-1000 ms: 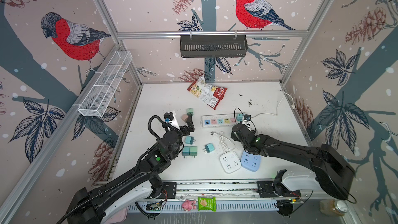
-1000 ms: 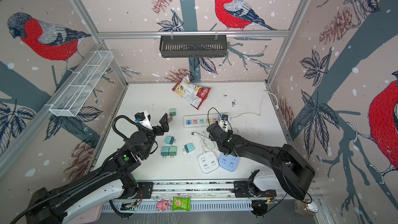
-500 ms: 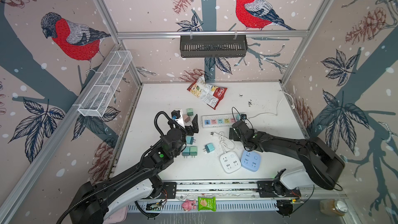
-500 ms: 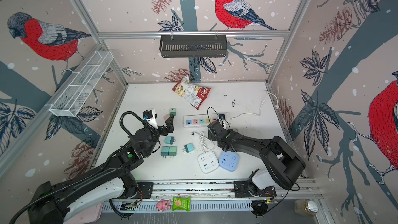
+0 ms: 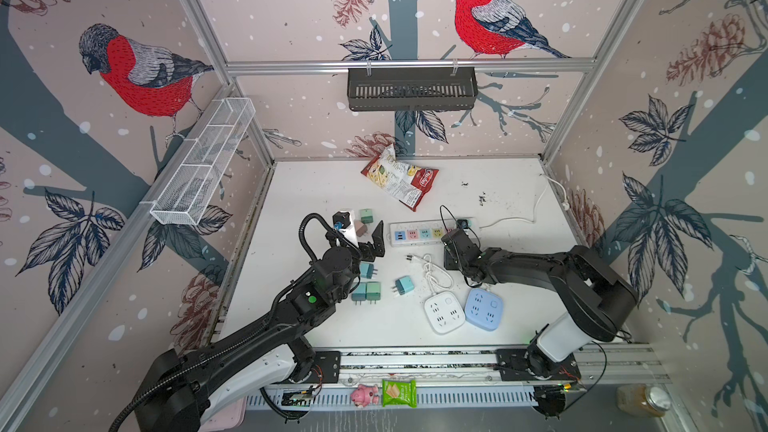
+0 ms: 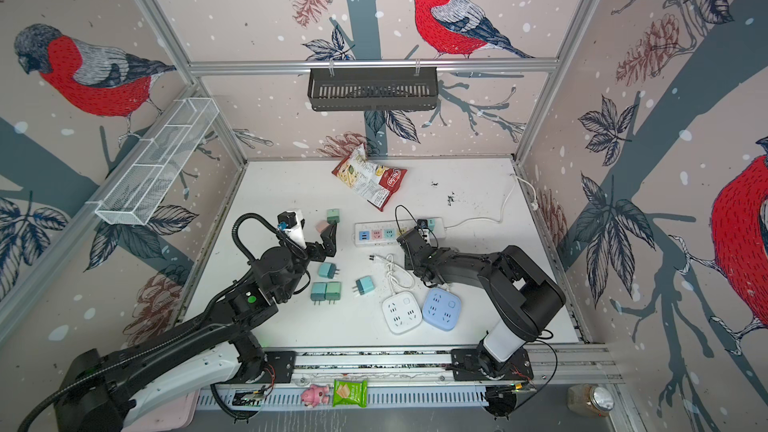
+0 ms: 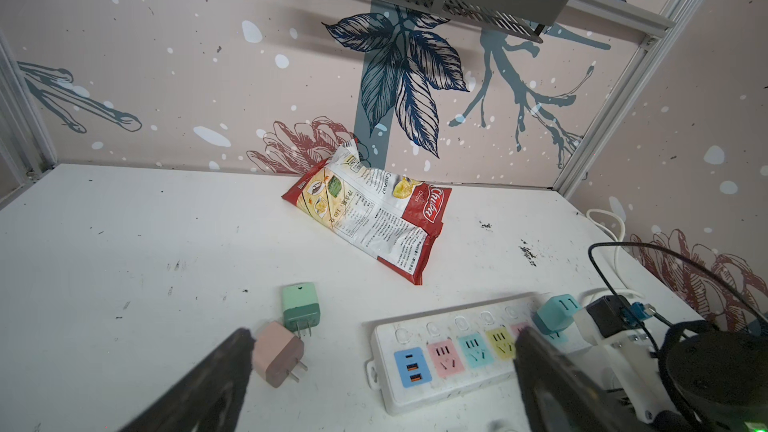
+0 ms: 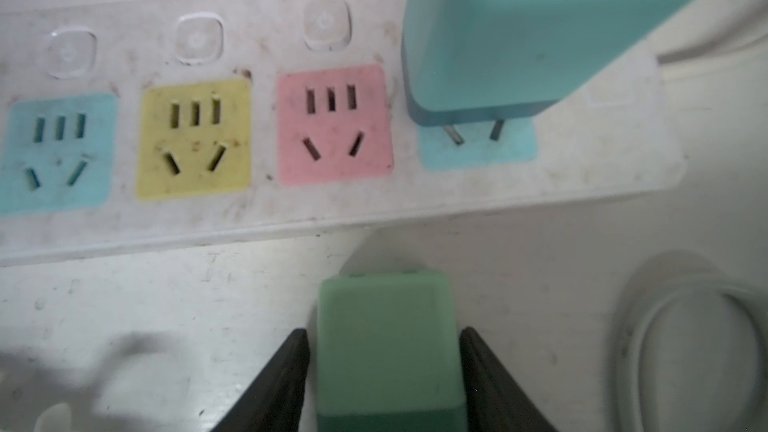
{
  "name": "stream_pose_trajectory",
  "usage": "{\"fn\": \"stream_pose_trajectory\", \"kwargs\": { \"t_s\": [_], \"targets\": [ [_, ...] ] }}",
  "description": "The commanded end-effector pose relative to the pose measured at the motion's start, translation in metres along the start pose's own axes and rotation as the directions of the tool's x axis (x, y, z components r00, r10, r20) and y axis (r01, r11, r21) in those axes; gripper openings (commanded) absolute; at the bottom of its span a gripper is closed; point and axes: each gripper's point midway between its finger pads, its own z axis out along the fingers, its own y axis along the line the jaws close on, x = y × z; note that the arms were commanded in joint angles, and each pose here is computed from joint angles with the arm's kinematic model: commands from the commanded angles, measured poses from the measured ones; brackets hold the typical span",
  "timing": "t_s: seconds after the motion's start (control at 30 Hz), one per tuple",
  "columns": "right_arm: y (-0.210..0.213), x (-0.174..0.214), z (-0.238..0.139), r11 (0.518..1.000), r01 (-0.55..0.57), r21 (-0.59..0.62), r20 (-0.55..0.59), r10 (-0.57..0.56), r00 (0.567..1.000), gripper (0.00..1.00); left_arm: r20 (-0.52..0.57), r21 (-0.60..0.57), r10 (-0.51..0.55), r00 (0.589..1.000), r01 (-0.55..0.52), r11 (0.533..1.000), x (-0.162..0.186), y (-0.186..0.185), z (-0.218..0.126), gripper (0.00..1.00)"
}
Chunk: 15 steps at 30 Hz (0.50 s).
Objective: Insert the plug
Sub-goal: 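Lower the right gripper and close it on the green adapter, then lift the green adapter with the right gripper while the left gripper moves toward it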
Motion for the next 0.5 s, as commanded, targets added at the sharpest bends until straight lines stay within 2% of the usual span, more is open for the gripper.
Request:
{"fn": "stream_pose_trajectory", "kwargs": {
  "t_s": [0.0, 0.17, 0.27, 0.37, 0.47],
  "targets": [
    [0.001, 0.001, -0.001, 1.0, 0.007, -0.009, -0.005, -0.007, 1.0, 0.51, 0.023, 0.006, -0.015, 1.0, 0.015, 1.0, -0.008, -0.003, 0.001, 0.97],
    [-0.002, 0.003, 0.001, 1.0, 0.008, 0.001, -0.01, -0.008, 1.0, 0.48, 0.02, 0.01, -0.014, 1.0, 0.014, 1.0, -0.008, -0.004, 0.001, 0.97],
    [-0.003, 0.003, 0.005, 1.0, 0.005, 0.006, -0.017, -0.005, 1.0, 0.52, 0.019, 0.011, -0.014, 1.0, 0.014, 1.0, -0.008, -0.004, 0.001, 0.97],
    [-0.003, 0.005, 0.008, 1.0, 0.008, 0.009, -0.029, -0.008, 1.0, 0.53, 0.016, 0.014, -0.012, 1.0, 0.012, 1.0, -0.007, -0.004, 0.002, 0.97],
    [-0.002, 0.006, 0.01, 1.0, 0.01, 0.005, -0.035, -0.009, 0.999, 0.43, 0.014, 0.016, -0.011, 1.0, 0.011, 1.0, -0.007, -0.005, 0.002, 0.97]
  ]
}}
